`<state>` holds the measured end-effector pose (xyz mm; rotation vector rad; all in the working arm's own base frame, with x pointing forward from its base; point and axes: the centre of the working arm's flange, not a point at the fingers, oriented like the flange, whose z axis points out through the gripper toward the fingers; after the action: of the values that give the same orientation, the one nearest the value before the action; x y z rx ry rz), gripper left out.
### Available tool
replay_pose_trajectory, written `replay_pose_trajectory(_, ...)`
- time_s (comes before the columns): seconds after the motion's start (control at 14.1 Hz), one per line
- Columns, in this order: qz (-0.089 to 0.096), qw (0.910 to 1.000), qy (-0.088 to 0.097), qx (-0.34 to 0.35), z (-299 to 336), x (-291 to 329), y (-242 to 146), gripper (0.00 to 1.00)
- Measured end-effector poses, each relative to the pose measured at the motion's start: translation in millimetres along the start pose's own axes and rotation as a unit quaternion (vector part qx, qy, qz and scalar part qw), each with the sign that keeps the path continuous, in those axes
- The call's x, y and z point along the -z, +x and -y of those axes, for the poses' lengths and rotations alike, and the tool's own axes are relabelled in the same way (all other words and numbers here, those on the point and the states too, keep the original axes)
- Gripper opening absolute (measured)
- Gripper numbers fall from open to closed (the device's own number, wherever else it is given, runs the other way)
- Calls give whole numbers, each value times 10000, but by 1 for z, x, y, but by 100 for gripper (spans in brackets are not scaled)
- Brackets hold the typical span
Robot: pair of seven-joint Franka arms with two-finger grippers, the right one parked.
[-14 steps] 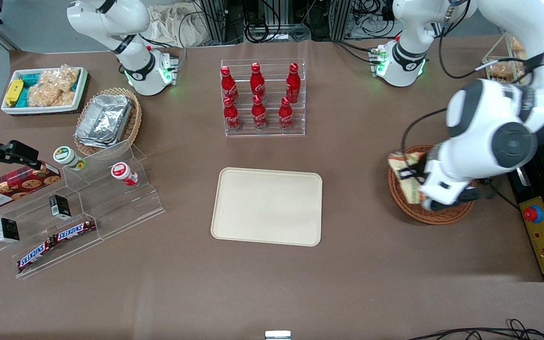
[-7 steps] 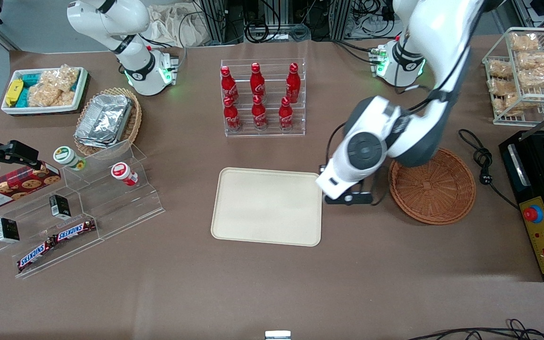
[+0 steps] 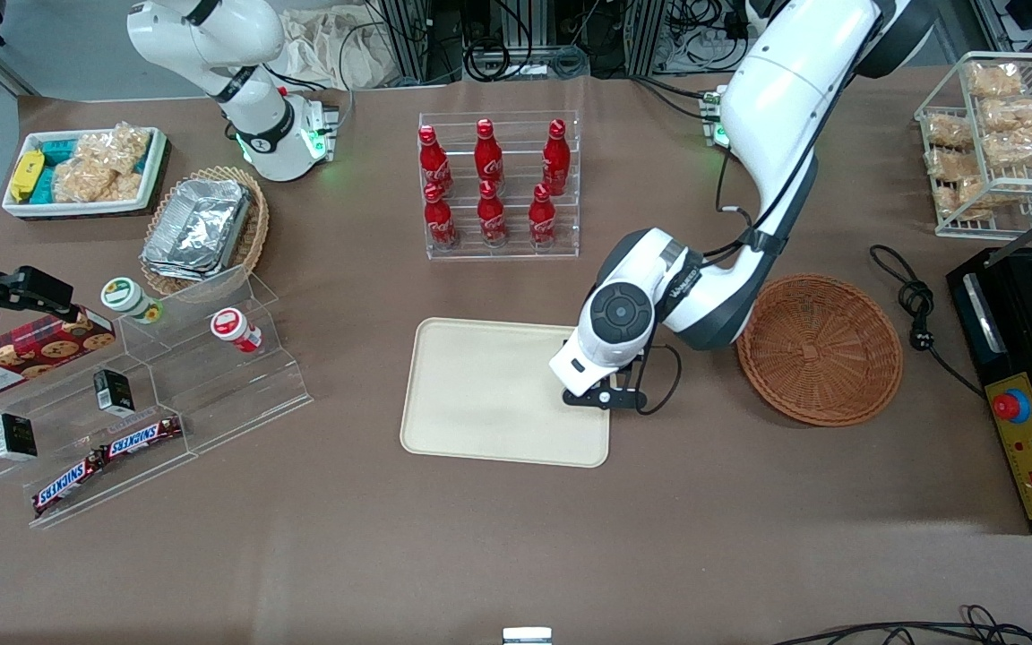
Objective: Place sandwich from basket to tray
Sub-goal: 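Lower the sandwich onto the tray and open the left gripper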
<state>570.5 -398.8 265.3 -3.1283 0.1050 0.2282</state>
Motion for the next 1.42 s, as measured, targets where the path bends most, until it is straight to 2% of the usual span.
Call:
replay_pose_trajectory(0.21, -157, 9997, -170, -7, -5, -18, 10, 18)
replay_pose_trajectory(0.5, -47, 9998, -161, -126, -13, -46, 11, 18)
replay_pose_trajectory(0.64, -57, 9997, -112, -200, -18, -51, 9, 21)
replay_pose_trajectory(0.78, -87, 9997, -96, -222, -18, -50, 10, 35)
replay_pose_trajectory(0.99, -78, 9997, -86, -205, -15, -50, 12, 63)
replay_pose_trajectory(1.06, -43, 9998, -60, -198, -13, -49, 12, 74)
replay_pose_trajectory(1.21, 147, 9997, 80, -196, -4, -41, 16, 94)
replay_pose_trajectory(1.28, 266, 9994, 162, -167, 4, -31, 21, 99)
replay_pose_trajectory(1.42, 459, 9985, 277, -87, 22, -5, 32, 99)
